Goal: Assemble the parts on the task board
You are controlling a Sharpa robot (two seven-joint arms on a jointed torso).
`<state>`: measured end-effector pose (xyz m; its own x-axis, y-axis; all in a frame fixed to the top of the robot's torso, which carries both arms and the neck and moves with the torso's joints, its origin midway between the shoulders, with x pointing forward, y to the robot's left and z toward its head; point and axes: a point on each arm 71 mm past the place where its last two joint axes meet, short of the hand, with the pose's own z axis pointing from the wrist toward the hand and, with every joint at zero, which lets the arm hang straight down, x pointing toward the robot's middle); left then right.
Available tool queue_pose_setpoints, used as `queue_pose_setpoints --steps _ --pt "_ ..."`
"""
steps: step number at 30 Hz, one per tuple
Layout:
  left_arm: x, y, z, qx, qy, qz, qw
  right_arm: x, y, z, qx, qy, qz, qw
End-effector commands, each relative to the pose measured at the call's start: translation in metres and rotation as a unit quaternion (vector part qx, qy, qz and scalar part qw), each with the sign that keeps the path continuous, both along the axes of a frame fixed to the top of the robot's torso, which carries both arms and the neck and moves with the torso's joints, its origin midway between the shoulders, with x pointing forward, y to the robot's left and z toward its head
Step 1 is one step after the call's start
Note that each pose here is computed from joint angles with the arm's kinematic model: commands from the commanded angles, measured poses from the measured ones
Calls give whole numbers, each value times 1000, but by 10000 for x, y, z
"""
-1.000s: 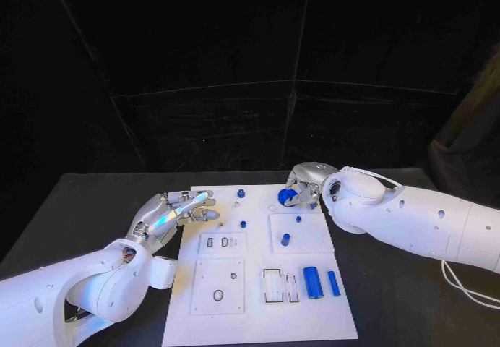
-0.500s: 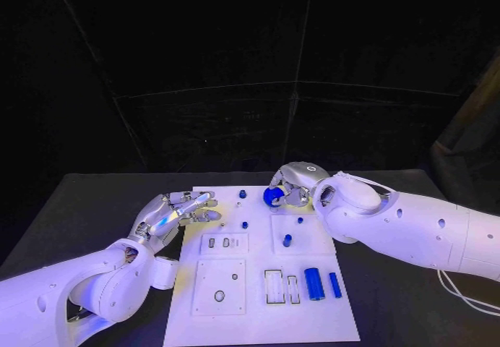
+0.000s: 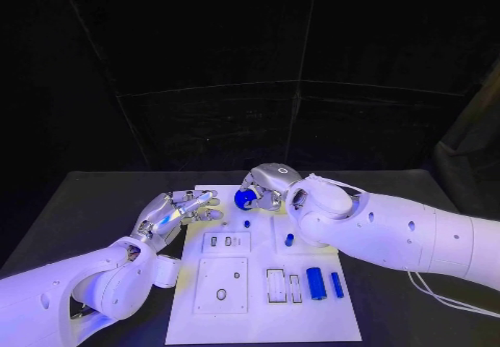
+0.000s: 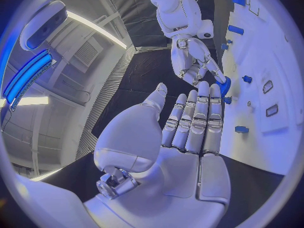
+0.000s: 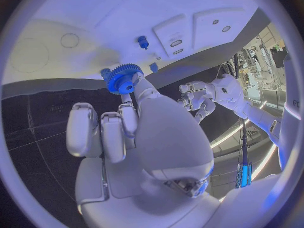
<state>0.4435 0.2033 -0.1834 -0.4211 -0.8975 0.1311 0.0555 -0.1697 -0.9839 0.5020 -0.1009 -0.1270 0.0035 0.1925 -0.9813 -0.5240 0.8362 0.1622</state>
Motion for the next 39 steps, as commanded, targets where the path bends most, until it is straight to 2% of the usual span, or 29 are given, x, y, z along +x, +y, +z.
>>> queue_pose_setpoints --steps 1,6,15,20,39 --pt "-2 -14 15 -4 -3 -7 1000 18 99 -4 -11 -4 8 1000" --pt "0 -22 15 -4 -3 -8 1000 78 223 -55 -20 1 9 1000" --pt "3 -17 13 -4 -2 -7 1000 174 262 -115 -39 9 -1 999" --pt "3 -16 14 -3 -2 -6 1000 192 286 -155 -60 24 2 998" --pt "5 -16 15 -3 -2 -8 1000 209 301 -159 -75 9 -14 997"
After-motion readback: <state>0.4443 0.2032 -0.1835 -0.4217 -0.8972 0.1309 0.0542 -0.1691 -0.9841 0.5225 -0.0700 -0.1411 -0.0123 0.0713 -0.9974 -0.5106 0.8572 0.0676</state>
